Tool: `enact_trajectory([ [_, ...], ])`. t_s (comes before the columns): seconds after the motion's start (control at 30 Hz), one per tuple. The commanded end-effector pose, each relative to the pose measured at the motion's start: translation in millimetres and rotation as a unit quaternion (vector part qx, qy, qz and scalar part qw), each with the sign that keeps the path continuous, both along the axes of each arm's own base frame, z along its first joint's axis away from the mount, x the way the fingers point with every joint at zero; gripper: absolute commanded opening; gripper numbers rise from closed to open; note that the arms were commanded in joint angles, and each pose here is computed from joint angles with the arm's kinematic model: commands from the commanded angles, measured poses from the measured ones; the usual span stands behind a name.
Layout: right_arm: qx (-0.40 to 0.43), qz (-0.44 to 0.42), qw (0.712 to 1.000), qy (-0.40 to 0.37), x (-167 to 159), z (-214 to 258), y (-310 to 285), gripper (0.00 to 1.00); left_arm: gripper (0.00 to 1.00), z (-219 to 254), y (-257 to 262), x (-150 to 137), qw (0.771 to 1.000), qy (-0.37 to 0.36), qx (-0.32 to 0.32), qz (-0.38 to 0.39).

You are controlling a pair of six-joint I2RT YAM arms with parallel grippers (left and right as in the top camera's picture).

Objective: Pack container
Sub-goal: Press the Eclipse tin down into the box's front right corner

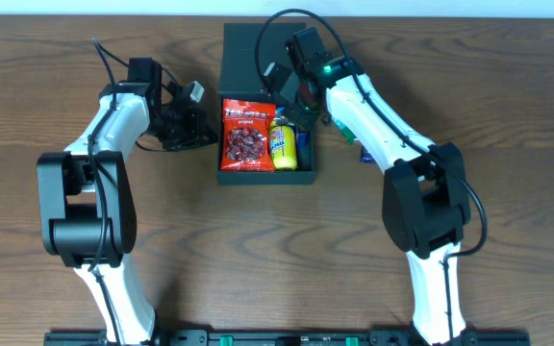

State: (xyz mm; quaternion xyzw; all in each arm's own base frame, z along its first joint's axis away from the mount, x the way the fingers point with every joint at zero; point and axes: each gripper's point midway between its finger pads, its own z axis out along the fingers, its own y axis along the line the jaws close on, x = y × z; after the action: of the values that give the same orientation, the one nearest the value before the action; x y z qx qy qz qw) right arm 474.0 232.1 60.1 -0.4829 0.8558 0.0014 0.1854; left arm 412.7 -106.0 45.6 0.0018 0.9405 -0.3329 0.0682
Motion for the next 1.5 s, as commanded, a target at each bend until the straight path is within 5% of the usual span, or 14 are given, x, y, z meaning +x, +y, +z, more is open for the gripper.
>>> enact_trajectory([
  [0.0,-0.013,-0.018,1.0,0.009,-3.6,-1.9,-7.8,0.01,0.06,-5.0,-0.8,-3.2,1.0,0.009,0.001,0.0],
  [0.33,-0.018,-0.01,0.999,0.029,-28.7,26.9,-11.6,0.01,0.06,-4.6,-0.8,-0.8,1.0,0.003,0.001,0.0],
  [0.9,0.01,-0.01,0.999,-0.031,-9.3,56.1,-3.6,0.01,0.06,-4.3,-0.8,1.2,1.0,-0.001,0.001,0.0],
  [1.47,0.032,0.003,0.999,0.026,-19.3,22.0,5.0,0.01,0.06,-4.2,-0.8,1.3,1.0,-0.002,0.001,0.0],
])
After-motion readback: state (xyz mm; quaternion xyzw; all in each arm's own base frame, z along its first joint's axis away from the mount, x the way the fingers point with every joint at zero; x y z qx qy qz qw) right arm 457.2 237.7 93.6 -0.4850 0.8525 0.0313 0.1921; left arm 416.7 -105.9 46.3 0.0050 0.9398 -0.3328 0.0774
